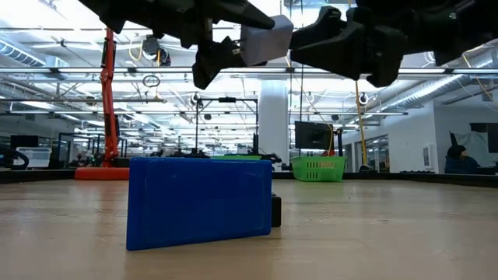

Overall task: Pick & Place Office items
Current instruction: Put the light blue adapter into the right green basket

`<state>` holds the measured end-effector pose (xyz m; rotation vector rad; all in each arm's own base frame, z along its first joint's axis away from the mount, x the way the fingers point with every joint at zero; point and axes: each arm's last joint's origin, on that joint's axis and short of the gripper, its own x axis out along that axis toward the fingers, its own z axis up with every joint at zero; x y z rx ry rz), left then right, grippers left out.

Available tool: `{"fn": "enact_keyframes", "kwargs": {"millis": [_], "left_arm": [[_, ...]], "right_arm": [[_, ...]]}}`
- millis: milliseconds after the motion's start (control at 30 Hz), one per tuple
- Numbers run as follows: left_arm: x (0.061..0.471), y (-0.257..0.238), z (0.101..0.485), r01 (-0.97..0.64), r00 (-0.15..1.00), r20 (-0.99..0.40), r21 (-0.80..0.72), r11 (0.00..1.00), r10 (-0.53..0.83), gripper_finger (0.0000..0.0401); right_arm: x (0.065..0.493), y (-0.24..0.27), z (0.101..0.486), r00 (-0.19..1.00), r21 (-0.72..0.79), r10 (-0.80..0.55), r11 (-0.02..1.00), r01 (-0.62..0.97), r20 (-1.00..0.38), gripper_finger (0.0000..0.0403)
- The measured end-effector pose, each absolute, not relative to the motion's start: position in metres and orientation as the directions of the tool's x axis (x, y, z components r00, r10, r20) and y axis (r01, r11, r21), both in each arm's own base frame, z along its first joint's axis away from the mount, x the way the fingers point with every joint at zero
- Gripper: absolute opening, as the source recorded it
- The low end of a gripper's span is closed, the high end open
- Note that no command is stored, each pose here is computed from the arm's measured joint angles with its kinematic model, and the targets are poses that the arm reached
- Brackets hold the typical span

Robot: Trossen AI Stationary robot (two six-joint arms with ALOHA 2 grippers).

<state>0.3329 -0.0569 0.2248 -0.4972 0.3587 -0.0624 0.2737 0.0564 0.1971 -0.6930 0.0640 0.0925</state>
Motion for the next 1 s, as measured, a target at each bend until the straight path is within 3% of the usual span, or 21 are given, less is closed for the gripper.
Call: {"fn": "enact_keyframes", "kwargs": {"millis": [133,367,700,867,1000], "left_arm": [[0.332,-0.057,0.224,-0.035,0.931,-0.335,-0.478,0.878,-0.145,0.0231],[0.332,-0.057,0.222,-0.044,0.923,-0.355,-0.477,0.878,-0.147,0.0211],[0.331,-0.057,0.219,-0.056,0.915,-0.378,-0.468,0.882,-0.143,0.0237],[0.331,-0.058,0.219,-0.058,0.915,-0.377,-0.481,0.875,-0.147,0.0212],[0.331,-0.058,0.219,-0.062,0.914,-0.378,-0.492,0.869,-0.148,0.0212]], "right_arm": [[0.289,0.061,0.195,0.99,-0.621,0.108,0.771,-0.144,-0.096,0.0279],[0.304,0.067,0.189,0.988,-0.665,0.116,0.73,-0.157,-0.107,0.0268],[0.306,0.07,0.191,0.988,-0.669,0.13,0.728,-0.151,-0.081,0.0185],[0.305,0.07,0.189,0.986,-0.675,0.131,0.719,-0.166,-0.103,0.014],[0.305,0.07,0.188,0.986,-0.678,0.131,0.716,-0.168,-0.106,0.0132]]}}
